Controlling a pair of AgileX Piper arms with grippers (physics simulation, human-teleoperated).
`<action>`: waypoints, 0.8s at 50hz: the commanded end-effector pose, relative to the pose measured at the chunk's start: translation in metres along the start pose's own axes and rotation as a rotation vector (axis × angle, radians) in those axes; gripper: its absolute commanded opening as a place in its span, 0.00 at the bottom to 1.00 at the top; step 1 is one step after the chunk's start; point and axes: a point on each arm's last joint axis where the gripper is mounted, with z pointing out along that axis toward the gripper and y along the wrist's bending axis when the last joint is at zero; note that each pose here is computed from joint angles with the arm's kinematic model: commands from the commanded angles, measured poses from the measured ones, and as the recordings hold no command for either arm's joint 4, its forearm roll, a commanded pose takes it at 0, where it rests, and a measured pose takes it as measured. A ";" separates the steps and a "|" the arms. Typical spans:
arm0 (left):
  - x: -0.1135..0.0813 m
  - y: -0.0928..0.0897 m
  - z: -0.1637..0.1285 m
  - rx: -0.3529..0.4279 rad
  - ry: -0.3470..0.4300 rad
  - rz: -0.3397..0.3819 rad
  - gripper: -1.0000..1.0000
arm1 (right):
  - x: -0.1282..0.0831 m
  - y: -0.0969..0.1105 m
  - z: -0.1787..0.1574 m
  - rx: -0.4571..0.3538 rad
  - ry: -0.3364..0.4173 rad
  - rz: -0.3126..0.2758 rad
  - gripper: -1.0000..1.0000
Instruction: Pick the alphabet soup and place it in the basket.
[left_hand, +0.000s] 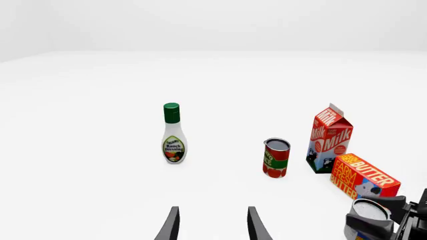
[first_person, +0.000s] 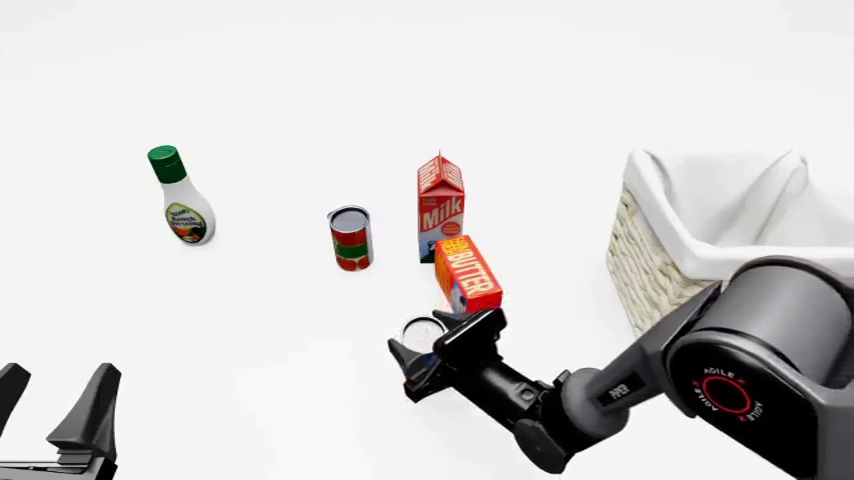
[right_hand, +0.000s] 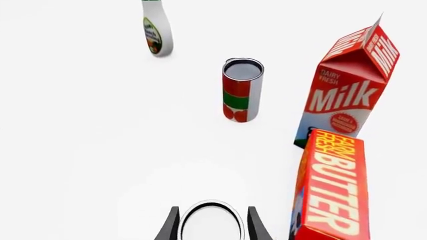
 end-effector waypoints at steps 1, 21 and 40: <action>0.000 0.000 0.000 0.000 0.000 0.000 1.00 | 0.006 -0.001 0.005 0.002 0.013 0.000 1.00; 0.000 0.000 0.000 0.000 0.000 0.000 1.00 | 0.012 -0.002 0.010 0.006 0.027 0.001 1.00; 0.000 0.000 0.000 0.000 0.000 0.000 1.00 | 0.013 -0.002 0.008 0.004 0.024 0.005 0.00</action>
